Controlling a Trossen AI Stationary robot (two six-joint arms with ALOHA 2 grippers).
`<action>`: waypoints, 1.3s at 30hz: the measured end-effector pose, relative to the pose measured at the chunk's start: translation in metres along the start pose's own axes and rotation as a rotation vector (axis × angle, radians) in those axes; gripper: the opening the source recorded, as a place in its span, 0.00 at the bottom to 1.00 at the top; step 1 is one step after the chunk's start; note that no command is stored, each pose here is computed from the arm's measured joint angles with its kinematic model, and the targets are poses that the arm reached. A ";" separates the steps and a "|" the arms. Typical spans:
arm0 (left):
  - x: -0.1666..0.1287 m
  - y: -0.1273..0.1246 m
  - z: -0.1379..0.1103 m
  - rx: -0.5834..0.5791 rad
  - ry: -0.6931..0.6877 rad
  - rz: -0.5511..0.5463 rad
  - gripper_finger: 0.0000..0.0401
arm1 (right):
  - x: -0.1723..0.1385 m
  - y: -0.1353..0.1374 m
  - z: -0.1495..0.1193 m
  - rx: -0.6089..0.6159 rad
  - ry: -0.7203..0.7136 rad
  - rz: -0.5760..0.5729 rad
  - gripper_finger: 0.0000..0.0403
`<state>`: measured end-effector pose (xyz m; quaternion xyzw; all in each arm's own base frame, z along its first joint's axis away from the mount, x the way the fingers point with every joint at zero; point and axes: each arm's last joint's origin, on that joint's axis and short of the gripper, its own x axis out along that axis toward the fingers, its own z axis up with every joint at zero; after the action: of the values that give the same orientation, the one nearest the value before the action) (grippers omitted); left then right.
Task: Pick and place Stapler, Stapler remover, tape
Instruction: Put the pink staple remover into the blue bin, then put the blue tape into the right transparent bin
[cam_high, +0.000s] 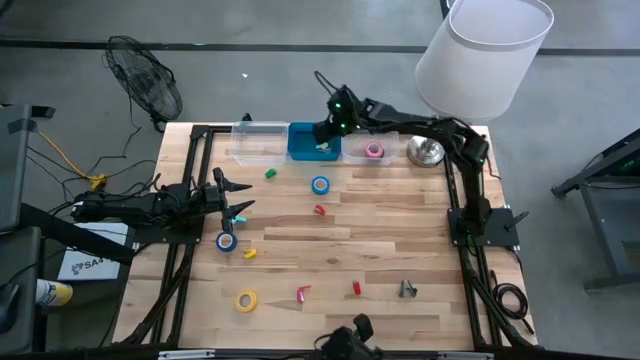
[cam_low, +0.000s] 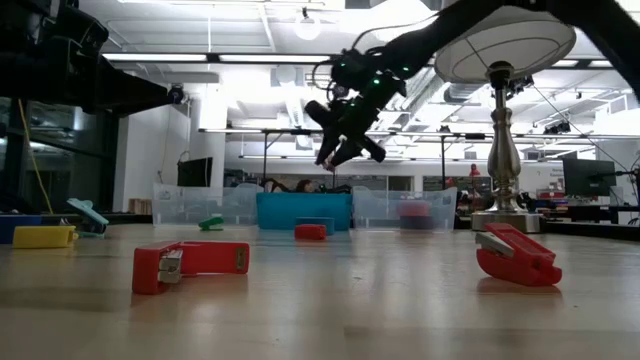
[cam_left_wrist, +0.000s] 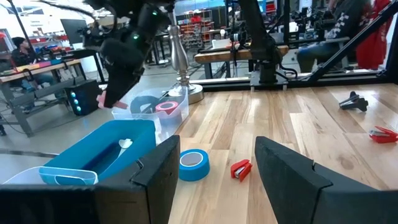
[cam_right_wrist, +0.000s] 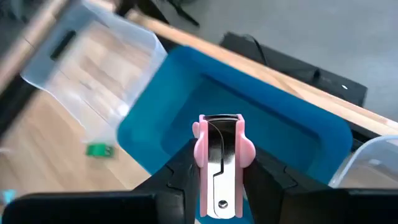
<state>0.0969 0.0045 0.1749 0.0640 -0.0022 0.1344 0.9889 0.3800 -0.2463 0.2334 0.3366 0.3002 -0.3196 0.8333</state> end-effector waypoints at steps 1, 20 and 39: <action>0.000 0.000 0.000 0.000 0.000 0.000 0.51 | 0.002 0.000 0.002 -0.010 0.033 -0.019 0.23; 0.000 0.000 0.000 0.000 0.000 0.000 0.51 | 0.030 -0.009 0.014 0.022 0.249 -0.036 0.30; 0.000 0.000 0.000 0.000 0.000 0.000 0.51 | 0.019 -0.011 0.010 0.014 0.332 -0.054 0.59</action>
<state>0.0969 0.0045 0.1749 0.0640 -0.0023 0.1342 0.9889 0.3864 -0.2661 0.2216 0.3824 0.4406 -0.2838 0.7610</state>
